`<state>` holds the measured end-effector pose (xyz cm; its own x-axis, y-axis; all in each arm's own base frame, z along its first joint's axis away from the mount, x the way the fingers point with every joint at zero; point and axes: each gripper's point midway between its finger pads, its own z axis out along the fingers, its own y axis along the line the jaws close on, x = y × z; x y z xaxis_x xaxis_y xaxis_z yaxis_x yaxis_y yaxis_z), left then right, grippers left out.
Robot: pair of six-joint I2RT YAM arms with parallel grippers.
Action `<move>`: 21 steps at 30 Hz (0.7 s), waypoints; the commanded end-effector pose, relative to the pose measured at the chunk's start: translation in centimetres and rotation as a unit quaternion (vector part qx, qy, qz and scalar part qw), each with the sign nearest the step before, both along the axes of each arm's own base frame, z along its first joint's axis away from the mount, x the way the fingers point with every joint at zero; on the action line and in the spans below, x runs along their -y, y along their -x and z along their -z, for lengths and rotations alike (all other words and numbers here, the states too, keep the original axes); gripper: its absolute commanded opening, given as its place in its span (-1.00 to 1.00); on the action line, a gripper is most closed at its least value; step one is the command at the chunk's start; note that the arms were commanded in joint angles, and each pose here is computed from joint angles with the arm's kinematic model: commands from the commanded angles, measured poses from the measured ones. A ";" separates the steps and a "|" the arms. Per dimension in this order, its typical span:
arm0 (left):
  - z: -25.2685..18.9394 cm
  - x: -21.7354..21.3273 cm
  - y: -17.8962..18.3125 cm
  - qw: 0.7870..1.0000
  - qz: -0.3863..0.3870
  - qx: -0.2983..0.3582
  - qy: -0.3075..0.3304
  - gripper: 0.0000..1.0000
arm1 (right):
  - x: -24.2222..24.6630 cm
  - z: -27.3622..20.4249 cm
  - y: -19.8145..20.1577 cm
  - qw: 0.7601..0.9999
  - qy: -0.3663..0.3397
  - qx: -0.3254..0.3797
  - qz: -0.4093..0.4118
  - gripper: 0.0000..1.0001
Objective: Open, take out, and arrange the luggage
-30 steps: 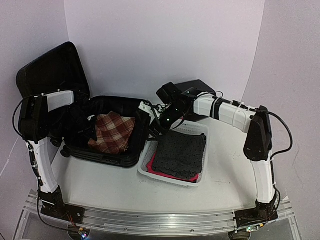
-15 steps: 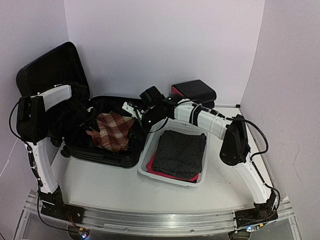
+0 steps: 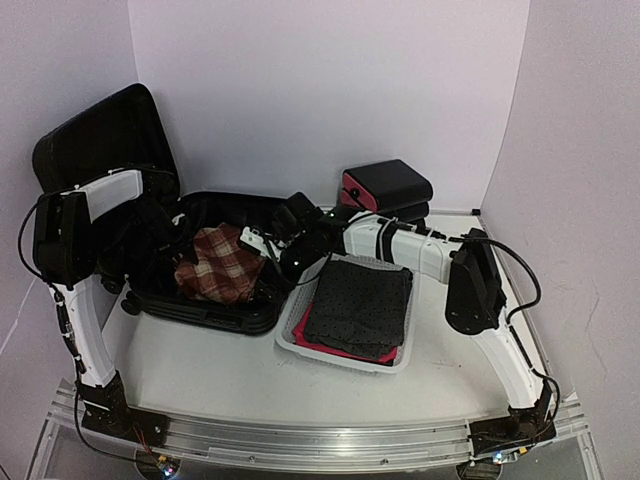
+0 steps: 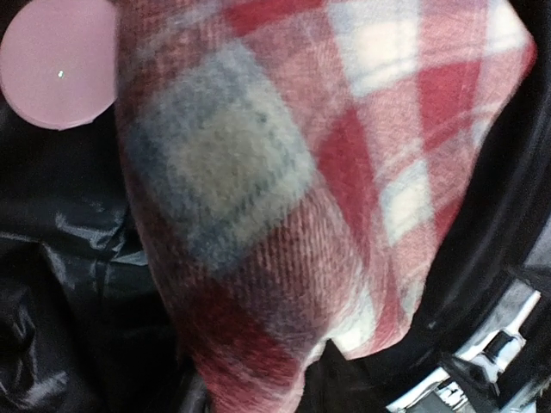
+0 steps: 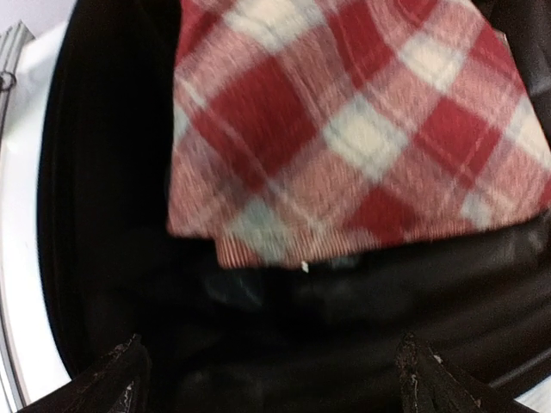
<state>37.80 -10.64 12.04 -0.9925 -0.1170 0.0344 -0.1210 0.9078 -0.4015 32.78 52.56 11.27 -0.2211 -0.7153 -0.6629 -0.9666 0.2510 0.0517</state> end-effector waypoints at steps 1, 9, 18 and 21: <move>0.6 -1.7 -0.1 1.000 0.011 0.014 -0.019 0.02 | 1.2 -7.6 -0.4 0.997 -0.044 0.058 0.012 0.97; 2.8 -4.1 1.1 1.000 0.007 0.000 0.015 0.81 | 1.9 -8.1 0.0 0.997 -0.039 0.066 0.008 0.96; 4.8 -2.8 1.7 0.996 0.058 0.004 0.065 0.97 | 1.1 -8.5 0.2 0.996 -0.052 0.068 -0.014 0.96; 6.1 -3.3 2.7 0.997 0.050 -0.024 0.048 0.97 | 0.6 -8.5 0.1 0.996 -0.057 0.067 -0.018 0.96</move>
